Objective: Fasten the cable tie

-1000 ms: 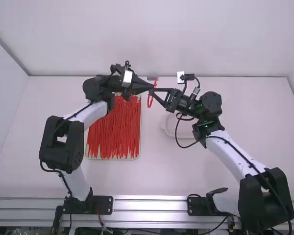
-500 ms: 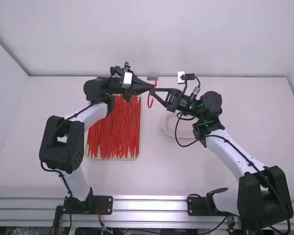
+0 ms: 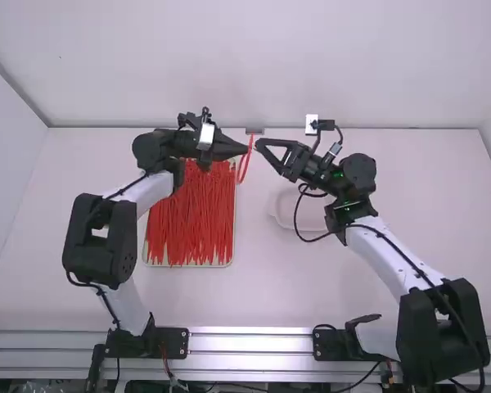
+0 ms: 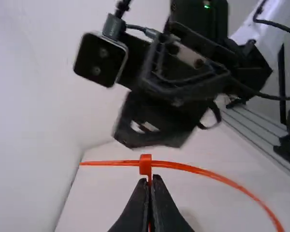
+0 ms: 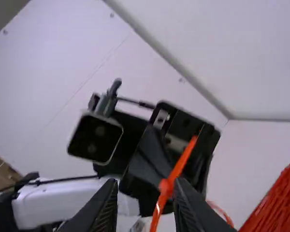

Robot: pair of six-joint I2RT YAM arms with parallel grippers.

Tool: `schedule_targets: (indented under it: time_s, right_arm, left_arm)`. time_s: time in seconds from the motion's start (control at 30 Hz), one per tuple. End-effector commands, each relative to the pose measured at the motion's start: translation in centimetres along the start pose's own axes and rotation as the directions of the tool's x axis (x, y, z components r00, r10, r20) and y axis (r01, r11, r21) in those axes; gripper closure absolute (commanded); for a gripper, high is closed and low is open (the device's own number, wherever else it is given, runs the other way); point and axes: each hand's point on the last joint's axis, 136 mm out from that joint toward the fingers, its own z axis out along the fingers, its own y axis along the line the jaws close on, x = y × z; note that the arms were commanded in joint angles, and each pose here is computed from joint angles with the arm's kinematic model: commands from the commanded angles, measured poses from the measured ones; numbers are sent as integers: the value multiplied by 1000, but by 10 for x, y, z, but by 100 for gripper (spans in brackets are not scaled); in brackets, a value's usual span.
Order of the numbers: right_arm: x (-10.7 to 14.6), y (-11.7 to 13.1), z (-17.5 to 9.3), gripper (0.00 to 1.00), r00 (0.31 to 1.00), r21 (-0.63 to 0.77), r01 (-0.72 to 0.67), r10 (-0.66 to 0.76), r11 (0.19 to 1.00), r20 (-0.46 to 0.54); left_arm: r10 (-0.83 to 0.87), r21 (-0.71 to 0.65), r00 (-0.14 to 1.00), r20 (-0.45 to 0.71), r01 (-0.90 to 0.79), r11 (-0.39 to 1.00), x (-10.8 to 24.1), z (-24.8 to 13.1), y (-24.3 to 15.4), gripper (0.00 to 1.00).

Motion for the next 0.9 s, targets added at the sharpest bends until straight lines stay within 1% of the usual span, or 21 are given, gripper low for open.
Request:
schedule_targets:
  time_s: [0.0, 0.2, 0.33, 0.5, 0.87]
  right_arm:
    - [-18, 10, 0, 66, 998, -4, 32, -32, 999, 49]
    - [-16, 12, 2, 64, 998, -10, 31, -30, 999, 47]
    - [-9, 17, 8, 59, 999, -25, 36, -35, 999, 33]
    - [-6, 19, 12, 59, 998, -25, 50, -49, 998, 32]
    - [-6, 18, 11, 58, 998, -22, 49, -48, 999, 35]
  left_arm:
    - [25, 30, 999, -34, -24, 999, -5, -8, -8, 98]
    - [19, 23, 999, -37, -18, 1000, -7, -11, -6, 99]
    - [16, 34, 999, -33, -15, 999, -7, -7, -8, 98]
    - [13, 45, 1000, -28, -12, 999, -9, -2, -11, 99]
    - [35, 69, 999, -17, -34, 997, -20, 7, -17, 99]
